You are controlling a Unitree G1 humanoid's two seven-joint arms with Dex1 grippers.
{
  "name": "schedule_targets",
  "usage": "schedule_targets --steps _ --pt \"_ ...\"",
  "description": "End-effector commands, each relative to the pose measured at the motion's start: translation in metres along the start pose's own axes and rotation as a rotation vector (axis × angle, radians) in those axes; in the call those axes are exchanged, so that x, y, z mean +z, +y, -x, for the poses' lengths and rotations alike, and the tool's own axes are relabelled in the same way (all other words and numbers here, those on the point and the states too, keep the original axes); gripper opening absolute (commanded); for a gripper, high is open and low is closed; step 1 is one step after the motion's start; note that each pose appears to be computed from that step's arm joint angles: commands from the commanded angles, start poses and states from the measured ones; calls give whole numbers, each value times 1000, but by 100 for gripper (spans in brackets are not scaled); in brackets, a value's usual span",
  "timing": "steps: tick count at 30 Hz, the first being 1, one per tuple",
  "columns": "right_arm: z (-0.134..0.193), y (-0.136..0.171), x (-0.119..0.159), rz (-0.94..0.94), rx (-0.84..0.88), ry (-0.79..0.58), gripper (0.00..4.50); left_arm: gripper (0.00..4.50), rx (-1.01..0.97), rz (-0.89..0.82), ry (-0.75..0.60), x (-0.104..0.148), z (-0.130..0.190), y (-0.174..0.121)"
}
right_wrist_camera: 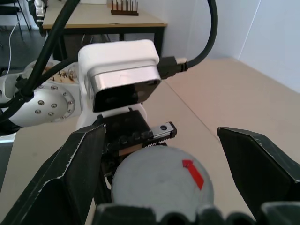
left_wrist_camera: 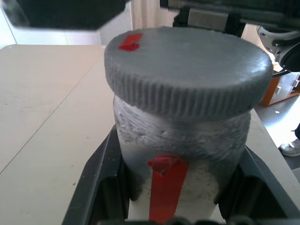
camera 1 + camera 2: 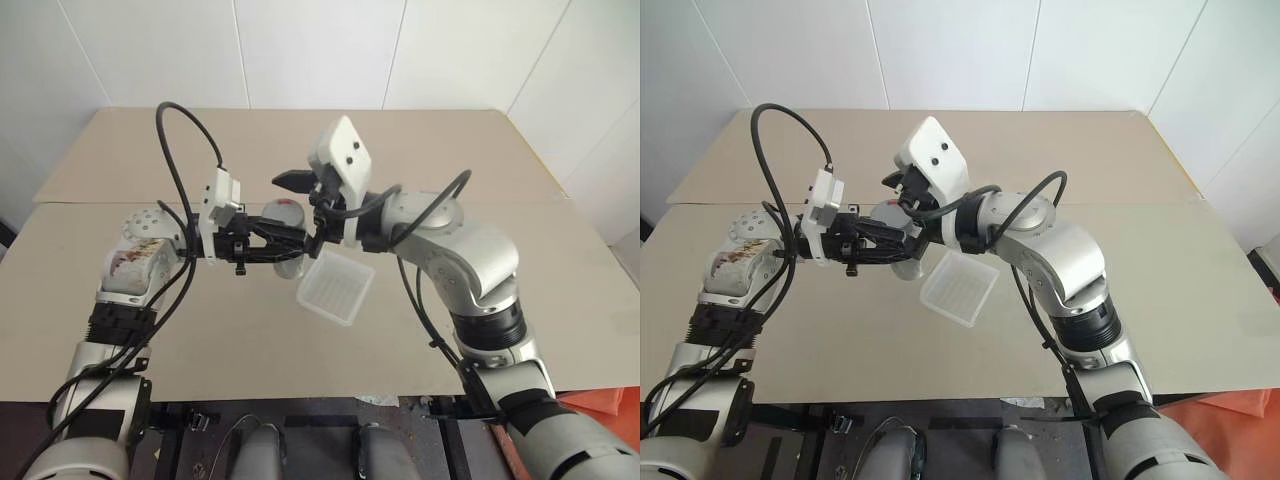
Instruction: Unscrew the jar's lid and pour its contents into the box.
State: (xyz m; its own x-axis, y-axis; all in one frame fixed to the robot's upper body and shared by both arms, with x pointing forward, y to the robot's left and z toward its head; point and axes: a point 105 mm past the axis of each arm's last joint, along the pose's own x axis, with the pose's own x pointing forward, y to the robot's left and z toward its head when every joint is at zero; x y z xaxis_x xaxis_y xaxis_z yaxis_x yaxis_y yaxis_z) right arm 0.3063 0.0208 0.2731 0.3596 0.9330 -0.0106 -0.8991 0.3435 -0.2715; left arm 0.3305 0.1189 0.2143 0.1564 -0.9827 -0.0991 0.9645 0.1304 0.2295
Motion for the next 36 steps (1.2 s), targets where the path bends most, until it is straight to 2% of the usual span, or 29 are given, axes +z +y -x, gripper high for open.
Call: schedule_targets --steps 1,10,23,31,36 --pt "1 -3 3 11 -16 -11 447 193 0 -54 -22 17 4 0" --pt "8 -22 -1 -5 -66 -10 447 193 0 -56 -17 18 7 0" --pt "46 -44 -15 8 -143 38 447 193 7 -57 -14 20 14 -1" --pt "60 -38 -15 22 -122 42 447 193 12 -54 -5 19 18 -1" --pt "65 -17 -5 48 -11 27 447 193 18 -52 -4 18 16 2"
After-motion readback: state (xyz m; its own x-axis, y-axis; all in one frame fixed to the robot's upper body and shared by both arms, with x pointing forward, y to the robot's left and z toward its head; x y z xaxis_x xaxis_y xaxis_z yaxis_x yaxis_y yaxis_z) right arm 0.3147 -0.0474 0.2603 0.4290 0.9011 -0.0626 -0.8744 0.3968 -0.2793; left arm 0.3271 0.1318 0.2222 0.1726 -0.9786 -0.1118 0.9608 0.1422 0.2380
